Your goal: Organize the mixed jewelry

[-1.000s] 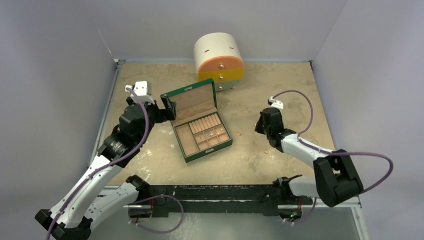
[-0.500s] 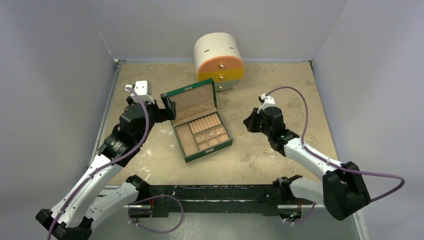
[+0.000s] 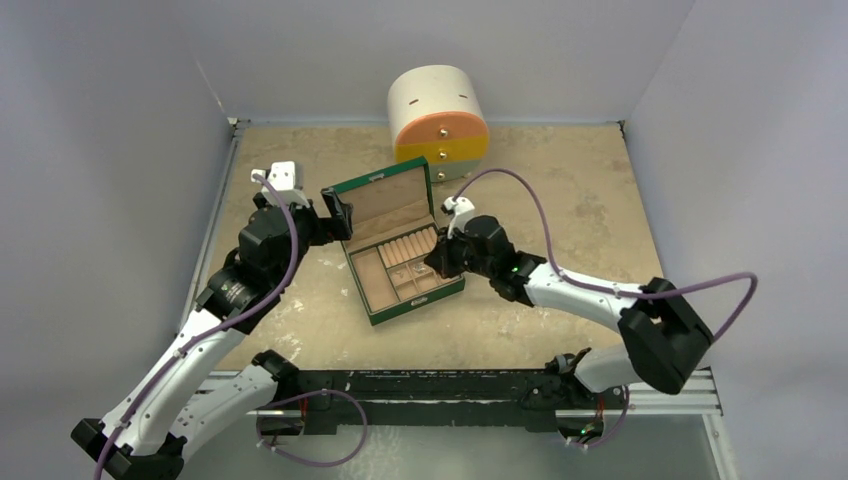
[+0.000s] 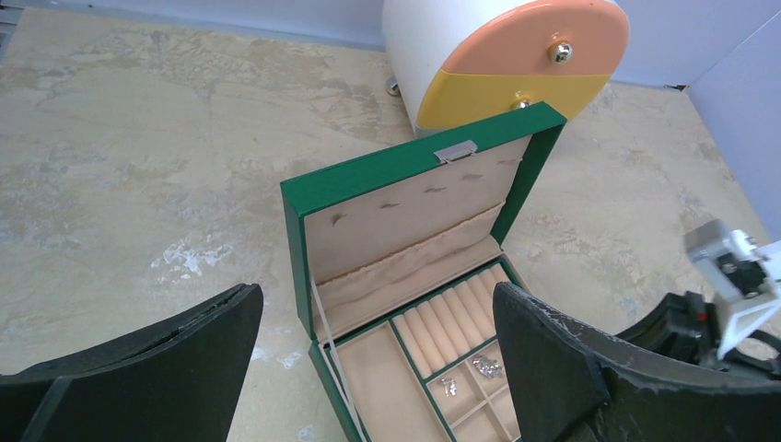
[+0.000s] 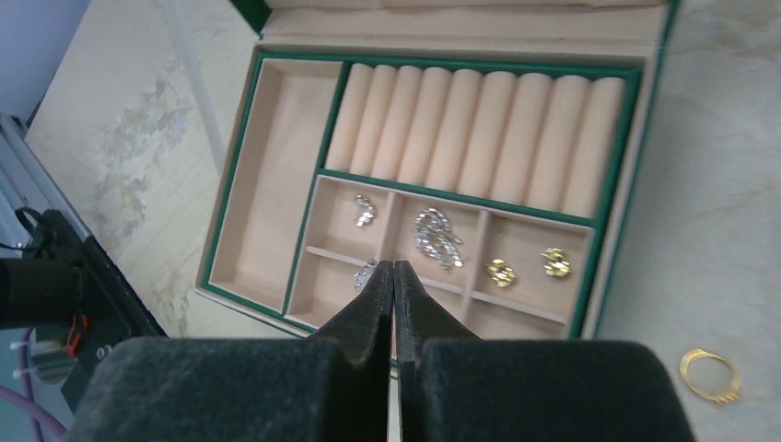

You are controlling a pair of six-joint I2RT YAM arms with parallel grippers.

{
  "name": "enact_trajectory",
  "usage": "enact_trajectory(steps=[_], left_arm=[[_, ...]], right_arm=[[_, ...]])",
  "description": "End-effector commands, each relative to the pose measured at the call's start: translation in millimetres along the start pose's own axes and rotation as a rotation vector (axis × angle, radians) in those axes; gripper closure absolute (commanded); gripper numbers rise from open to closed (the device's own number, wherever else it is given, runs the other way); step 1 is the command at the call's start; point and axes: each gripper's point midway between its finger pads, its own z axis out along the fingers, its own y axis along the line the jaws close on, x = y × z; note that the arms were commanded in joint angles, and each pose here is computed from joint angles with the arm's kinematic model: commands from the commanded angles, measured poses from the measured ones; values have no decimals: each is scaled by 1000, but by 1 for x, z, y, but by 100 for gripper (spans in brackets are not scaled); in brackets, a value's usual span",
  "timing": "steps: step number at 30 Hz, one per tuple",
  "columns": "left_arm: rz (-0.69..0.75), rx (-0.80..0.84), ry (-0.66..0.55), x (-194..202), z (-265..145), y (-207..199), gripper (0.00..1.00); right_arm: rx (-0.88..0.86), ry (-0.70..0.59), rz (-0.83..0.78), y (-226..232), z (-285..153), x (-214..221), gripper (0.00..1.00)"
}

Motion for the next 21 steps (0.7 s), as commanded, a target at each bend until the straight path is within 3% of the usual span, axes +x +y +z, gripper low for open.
enact_trajectory(steps=[1, 8, 21], left_arm=[[-47, 28, -64, -19, -4, -6, 4], [-46, 26, -62, -19, -4, -6, 4], [-41, 19, -51, -17, -1, -5, 4]], right_arm=[[-74, -52, -57, 34, 15, -23, 100], [-82, -2, -102, 55, 40, -11, 100], [29, 69, -157, 50, 66, 13, 100]])
